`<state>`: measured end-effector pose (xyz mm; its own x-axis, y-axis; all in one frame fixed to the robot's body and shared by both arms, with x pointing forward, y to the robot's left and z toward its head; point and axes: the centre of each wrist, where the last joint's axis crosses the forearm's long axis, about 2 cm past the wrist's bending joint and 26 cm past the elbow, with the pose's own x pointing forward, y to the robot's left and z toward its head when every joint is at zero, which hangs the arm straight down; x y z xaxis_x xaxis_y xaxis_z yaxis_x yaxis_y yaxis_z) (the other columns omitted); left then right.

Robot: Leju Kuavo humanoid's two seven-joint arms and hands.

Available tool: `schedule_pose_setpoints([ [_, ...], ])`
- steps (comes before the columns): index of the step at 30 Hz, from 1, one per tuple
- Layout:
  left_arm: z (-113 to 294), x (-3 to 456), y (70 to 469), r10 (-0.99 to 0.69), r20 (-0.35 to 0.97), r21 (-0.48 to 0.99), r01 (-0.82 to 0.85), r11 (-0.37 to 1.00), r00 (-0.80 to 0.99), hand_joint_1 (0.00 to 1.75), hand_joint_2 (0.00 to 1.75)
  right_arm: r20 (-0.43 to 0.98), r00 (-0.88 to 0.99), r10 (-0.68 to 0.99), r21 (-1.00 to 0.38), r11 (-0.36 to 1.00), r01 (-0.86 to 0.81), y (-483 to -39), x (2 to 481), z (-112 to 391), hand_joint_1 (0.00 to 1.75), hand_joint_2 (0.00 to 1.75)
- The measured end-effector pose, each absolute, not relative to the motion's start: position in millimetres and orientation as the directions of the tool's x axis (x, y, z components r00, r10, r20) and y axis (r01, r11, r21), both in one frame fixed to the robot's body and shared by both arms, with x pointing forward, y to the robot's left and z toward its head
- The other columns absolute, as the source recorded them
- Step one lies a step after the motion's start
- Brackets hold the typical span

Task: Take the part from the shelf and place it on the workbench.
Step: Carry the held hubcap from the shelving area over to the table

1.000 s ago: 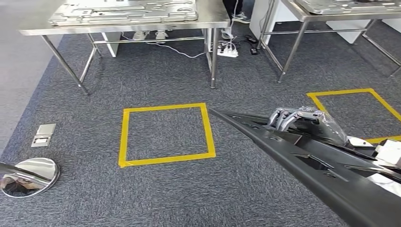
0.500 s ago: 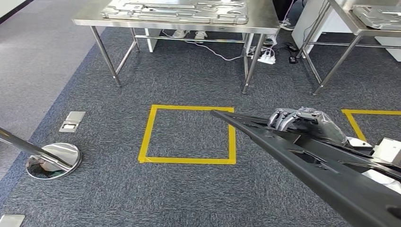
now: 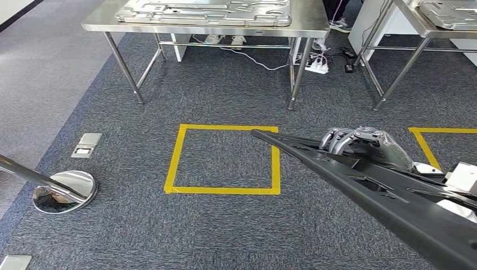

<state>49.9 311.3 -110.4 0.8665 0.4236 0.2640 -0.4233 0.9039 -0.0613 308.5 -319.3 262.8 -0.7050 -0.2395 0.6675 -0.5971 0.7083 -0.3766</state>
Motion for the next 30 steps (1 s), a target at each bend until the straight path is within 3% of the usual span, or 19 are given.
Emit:
schedule_pose_setpoints([
  [30, -110.5, 50.1, 306.3, 0.427, 0.261, -0.076, -0.423, 0.903, 0.866, 0.0, 1.75, 0.663, -0.709, -0.239, -0.379, 0.71, -0.593, -320.2, 310.1, 266.1, 1.75, 1.75],
])
